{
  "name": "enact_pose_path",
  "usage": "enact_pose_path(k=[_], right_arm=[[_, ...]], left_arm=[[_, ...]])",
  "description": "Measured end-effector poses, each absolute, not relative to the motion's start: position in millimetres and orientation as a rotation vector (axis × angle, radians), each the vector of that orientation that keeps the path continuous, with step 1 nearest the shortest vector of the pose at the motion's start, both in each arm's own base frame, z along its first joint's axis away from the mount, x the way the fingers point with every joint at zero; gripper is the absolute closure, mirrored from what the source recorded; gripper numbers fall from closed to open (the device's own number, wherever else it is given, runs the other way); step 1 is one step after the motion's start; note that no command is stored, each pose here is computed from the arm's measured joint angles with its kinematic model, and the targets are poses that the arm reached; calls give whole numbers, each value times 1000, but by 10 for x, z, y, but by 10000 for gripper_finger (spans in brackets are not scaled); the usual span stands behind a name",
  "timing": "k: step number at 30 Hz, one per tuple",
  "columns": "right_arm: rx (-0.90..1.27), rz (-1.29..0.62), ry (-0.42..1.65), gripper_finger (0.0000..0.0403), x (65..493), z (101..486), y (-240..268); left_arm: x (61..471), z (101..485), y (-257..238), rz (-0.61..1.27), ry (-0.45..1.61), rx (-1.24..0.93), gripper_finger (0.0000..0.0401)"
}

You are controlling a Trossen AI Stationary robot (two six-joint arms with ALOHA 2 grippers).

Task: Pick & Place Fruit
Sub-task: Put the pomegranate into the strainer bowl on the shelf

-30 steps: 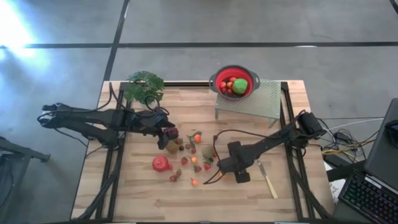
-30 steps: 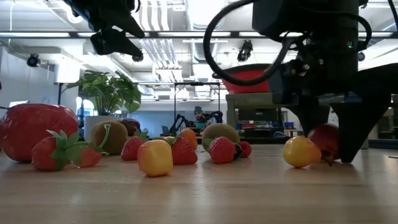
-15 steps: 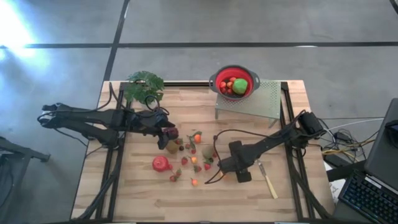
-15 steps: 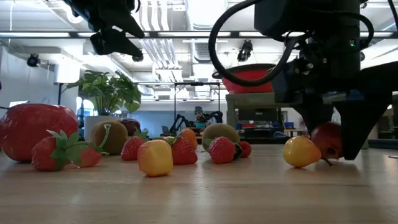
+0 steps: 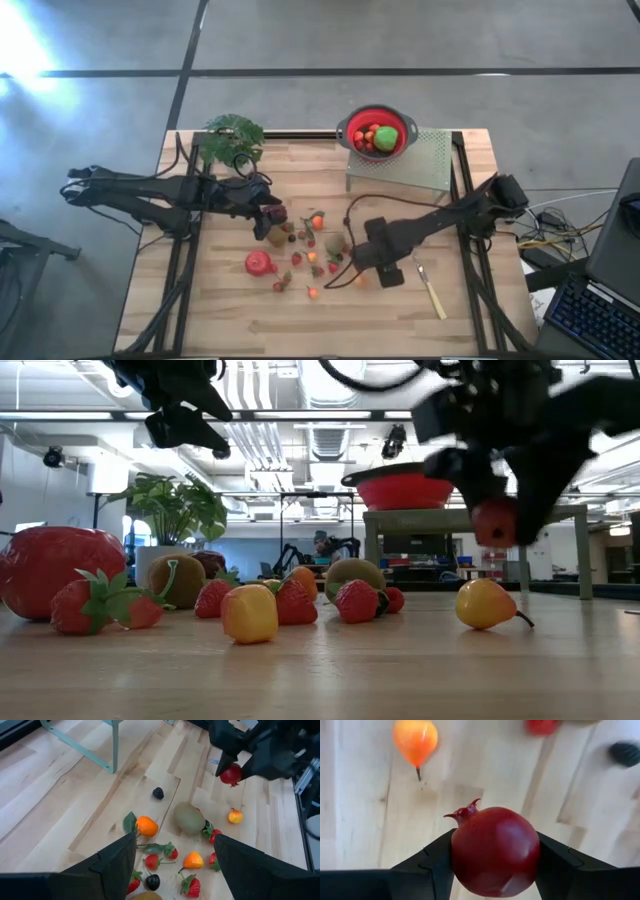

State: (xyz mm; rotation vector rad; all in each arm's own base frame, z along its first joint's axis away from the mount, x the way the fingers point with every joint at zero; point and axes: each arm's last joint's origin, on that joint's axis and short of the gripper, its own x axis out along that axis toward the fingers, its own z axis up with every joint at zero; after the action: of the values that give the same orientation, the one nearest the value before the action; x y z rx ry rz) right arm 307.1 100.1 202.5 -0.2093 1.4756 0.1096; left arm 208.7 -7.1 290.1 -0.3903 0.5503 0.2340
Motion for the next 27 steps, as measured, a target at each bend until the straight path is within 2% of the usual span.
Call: enact_pose_path(k=[5, 9, 21, 27], right_arm=[[-202, 121, 1394, 207, 3135, 2311, 904], [-201, 121, 1327, 201, 3163, 2548, 787], [-192, -64, 1099, 208, 3038, 3294, 65], [-166, -178, 995, 194, 2917, 3578, -380]], left_arm=[[2087, 2901, -71, 234, 550, -390, 128], [2087, 2901, -71, 233, 550, -390, 128], [2086, 2900, -70, 234, 551, -390, 128], [2087, 2901, -70, 234, 550, -390, 128]])
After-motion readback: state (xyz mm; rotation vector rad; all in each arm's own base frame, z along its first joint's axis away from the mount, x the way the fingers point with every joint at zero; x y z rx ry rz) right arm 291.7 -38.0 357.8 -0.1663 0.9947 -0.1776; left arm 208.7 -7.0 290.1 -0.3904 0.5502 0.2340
